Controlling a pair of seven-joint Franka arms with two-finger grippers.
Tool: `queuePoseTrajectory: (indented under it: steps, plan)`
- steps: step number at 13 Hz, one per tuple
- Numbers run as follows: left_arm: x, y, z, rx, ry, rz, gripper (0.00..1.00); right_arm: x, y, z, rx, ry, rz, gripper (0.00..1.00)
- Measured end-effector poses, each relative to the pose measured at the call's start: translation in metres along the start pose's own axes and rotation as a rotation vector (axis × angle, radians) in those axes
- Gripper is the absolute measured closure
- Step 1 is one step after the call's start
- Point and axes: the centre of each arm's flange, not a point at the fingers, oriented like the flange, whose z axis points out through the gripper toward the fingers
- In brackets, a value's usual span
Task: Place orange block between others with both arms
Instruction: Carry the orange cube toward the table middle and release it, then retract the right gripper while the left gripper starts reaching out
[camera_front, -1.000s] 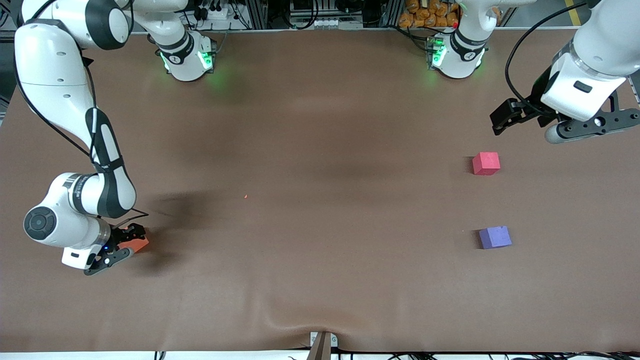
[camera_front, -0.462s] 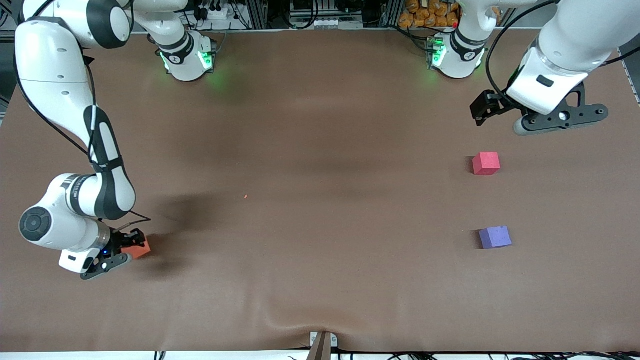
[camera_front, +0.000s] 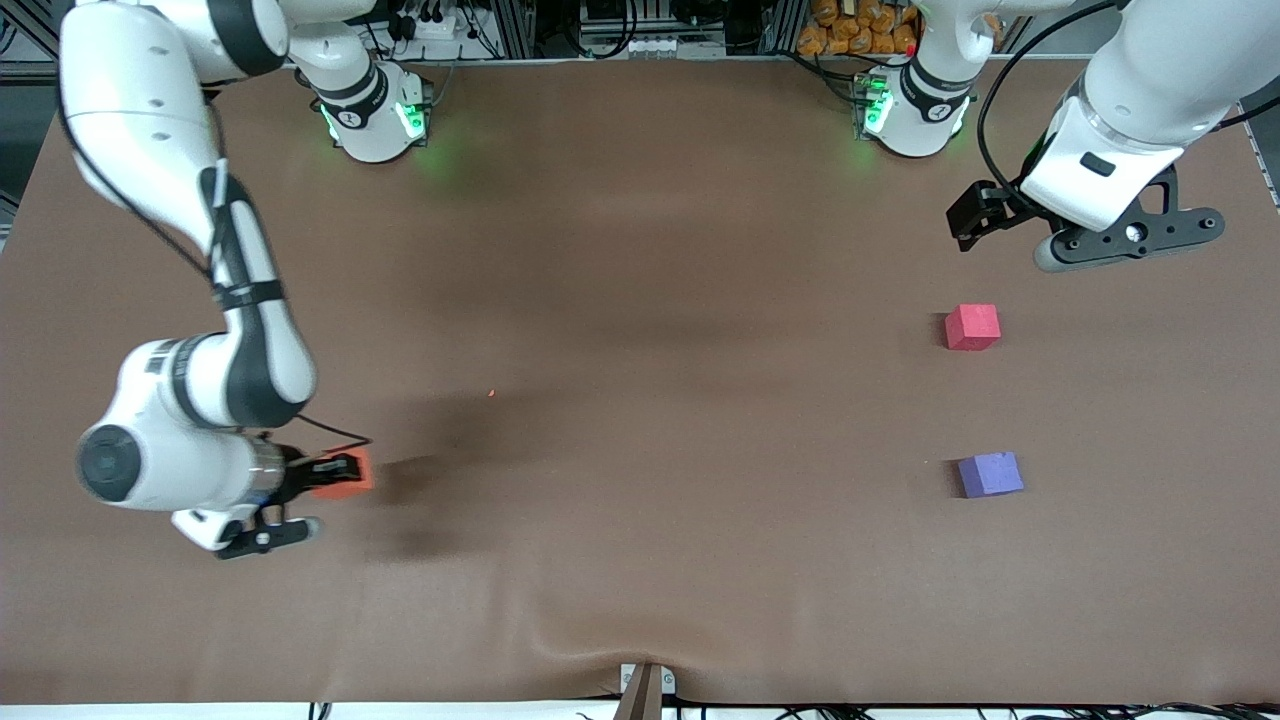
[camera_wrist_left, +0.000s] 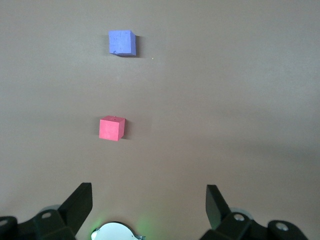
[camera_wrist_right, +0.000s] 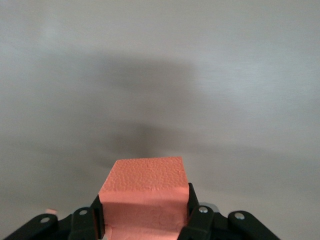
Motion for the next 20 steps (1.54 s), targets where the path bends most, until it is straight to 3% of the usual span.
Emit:
queuePoseTrajectory:
  steps: [2,5,8,10,11,13,16,18,20]
  plan:
    - [0.001,-0.002,0.000,0.010,0.005,-0.003,0.00,0.000,-0.074,0.004,-0.006,-0.001,0.061,0.33]
    - [0.001,-0.002,0.000,0.017,0.007,-0.004,0.00,-0.012,-0.170,0.015,0.004,-0.010,0.096,0.36]
    - [0.001,-0.002,0.000,0.017,0.007,-0.003,0.00,-0.021,-0.208,0.020,0.026,-0.016,0.097,0.38]
    - [0.001,-0.002,0.000,0.017,0.007,-0.002,0.00,-0.019,-0.201,0.019,0.027,-0.014,0.107,0.33]
    - [0.001,-0.002,0.000,0.018,0.007,-0.002,0.00,-0.017,-0.195,0.018,0.028,-0.013,0.115,0.25]
    - [0.000,-0.001,0.000,0.018,0.007,0.000,0.00,-0.012,-0.175,0.014,0.027,-0.007,0.134,0.21]
    - [-0.001,0.002,0.000,0.018,0.007,0.005,0.00,-0.007,-0.112,-0.003,0.026,-0.042,0.124,0.00]
    - [-0.001,0.004,0.000,0.016,0.011,0.009,0.00,-0.009,-0.056,-0.039,0.032,-0.044,0.108,0.00]
    - [-0.001,0.006,-0.001,0.011,0.018,0.012,0.00,-0.016,0.003,-0.083,0.021,0.000,0.141,0.00]
